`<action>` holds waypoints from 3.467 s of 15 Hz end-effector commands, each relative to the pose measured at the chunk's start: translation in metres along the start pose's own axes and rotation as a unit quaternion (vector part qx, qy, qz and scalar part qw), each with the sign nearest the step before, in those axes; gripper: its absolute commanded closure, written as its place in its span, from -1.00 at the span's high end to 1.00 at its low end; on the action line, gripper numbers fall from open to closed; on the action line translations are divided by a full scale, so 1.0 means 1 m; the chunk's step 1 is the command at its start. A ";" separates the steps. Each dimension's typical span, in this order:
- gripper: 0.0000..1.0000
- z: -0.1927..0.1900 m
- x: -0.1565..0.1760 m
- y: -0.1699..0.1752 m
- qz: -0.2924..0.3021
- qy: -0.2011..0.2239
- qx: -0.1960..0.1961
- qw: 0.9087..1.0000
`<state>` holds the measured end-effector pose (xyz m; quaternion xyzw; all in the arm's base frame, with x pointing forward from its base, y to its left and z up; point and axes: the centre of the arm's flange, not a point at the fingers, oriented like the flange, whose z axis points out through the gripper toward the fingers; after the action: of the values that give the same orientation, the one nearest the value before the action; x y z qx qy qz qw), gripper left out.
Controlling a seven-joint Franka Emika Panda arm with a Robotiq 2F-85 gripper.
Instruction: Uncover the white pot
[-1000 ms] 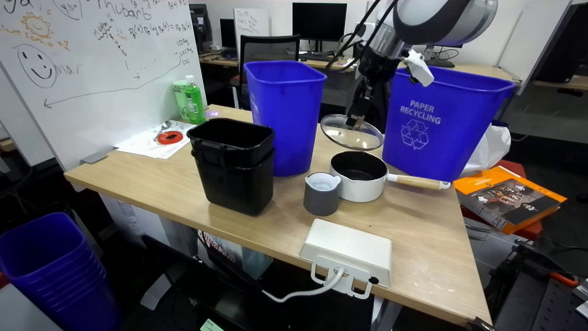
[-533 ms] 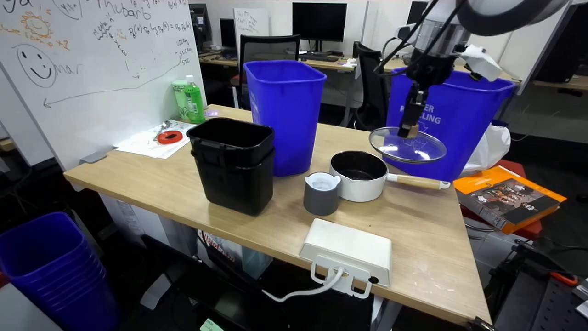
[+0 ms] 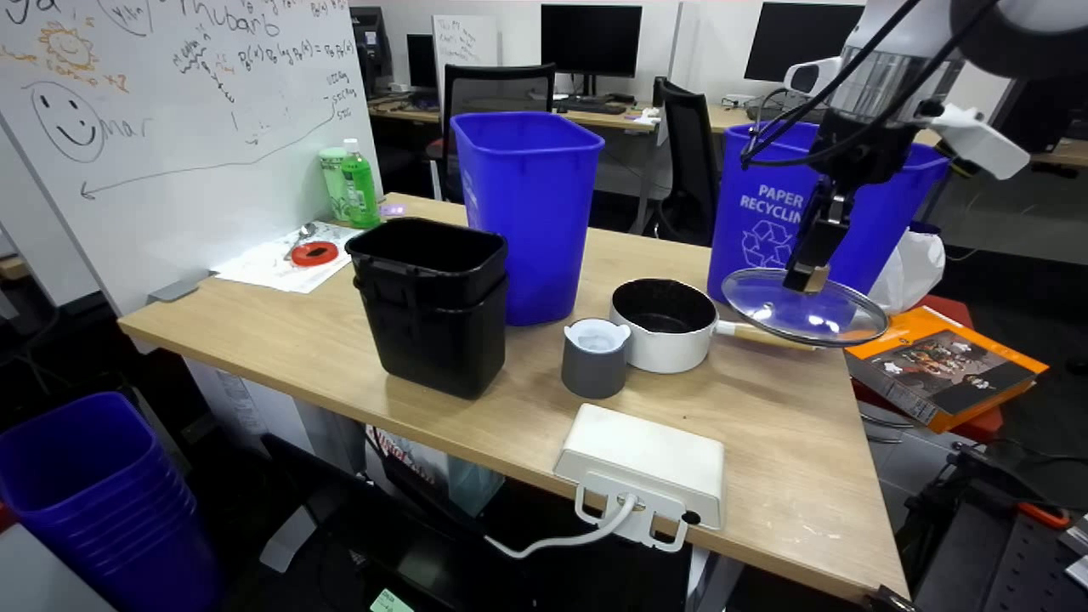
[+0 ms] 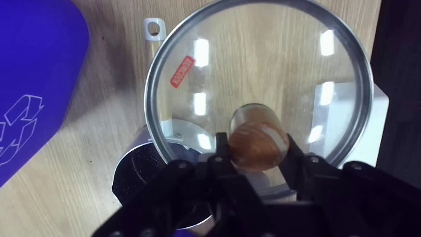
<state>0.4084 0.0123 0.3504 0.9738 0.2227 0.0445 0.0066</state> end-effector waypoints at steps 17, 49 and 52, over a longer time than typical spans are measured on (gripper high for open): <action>-0.70 0.048 -0.053 -0.056 0.068 -0.031 0.042 0.996; 0.99 0.167 -0.037 -0.038 0.052 -0.049 0.067 0.995; 1.00 0.168 -0.037 -0.039 0.052 -0.050 0.067 0.995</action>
<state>0.3735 0.0321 0.1792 0.9833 0.1739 -0.0186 -0.0501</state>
